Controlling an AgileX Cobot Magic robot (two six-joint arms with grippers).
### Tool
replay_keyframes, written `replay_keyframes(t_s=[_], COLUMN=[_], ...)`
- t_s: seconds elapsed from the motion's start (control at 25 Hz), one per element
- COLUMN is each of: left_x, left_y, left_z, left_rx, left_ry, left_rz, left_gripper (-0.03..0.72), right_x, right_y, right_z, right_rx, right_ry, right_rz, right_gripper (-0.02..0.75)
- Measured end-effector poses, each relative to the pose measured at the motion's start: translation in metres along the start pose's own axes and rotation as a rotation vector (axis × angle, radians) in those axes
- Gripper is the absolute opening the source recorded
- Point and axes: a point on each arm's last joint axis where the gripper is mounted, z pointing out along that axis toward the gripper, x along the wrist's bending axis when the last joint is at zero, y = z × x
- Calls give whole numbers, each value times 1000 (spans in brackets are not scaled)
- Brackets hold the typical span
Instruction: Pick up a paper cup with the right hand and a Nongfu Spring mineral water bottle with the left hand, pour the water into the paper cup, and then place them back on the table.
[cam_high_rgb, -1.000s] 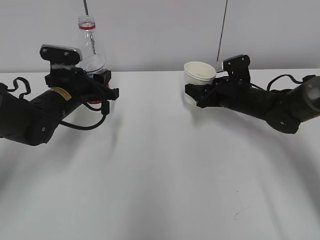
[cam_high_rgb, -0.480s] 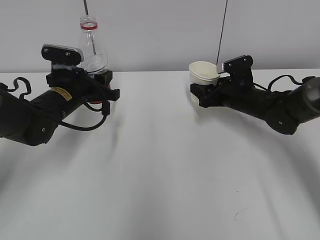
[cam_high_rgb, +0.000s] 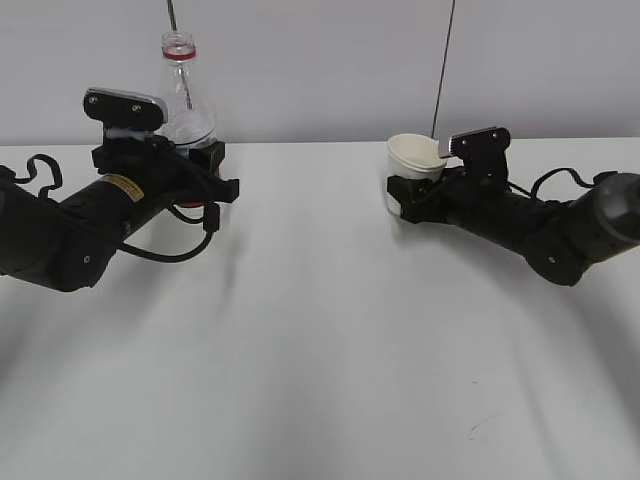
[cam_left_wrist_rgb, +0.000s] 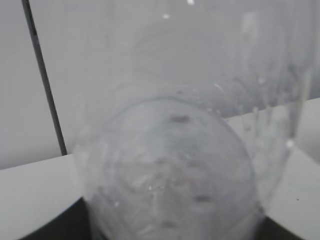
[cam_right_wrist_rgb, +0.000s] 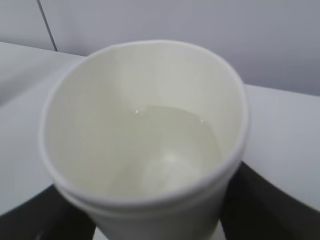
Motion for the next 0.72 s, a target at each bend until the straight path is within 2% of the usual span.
replay_keyframes(t_s=[0.12, 0.52, 0.64, 0.72], left_x=[0, 0, 0, 0], left_y=[0, 0, 0, 0], left_z=[0, 0, 0, 0], left_rx=[0, 1, 1, 1], left_ry=[0, 0, 0, 0], left_rz=[16, 19, 19, 19], left_gripper=[295, 295, 295, 295], right_x=[-1, -1, -1, 0], right_y=[-12, -16, -16, -16], right_z=[2, 3, 3, 3], right_rx=[14, -13, -15, -14], right_ry=[-5, 3, 3, 4], right_rz=[17, 7, 7, 4], right_gripper=[480, 480, 516, 566])
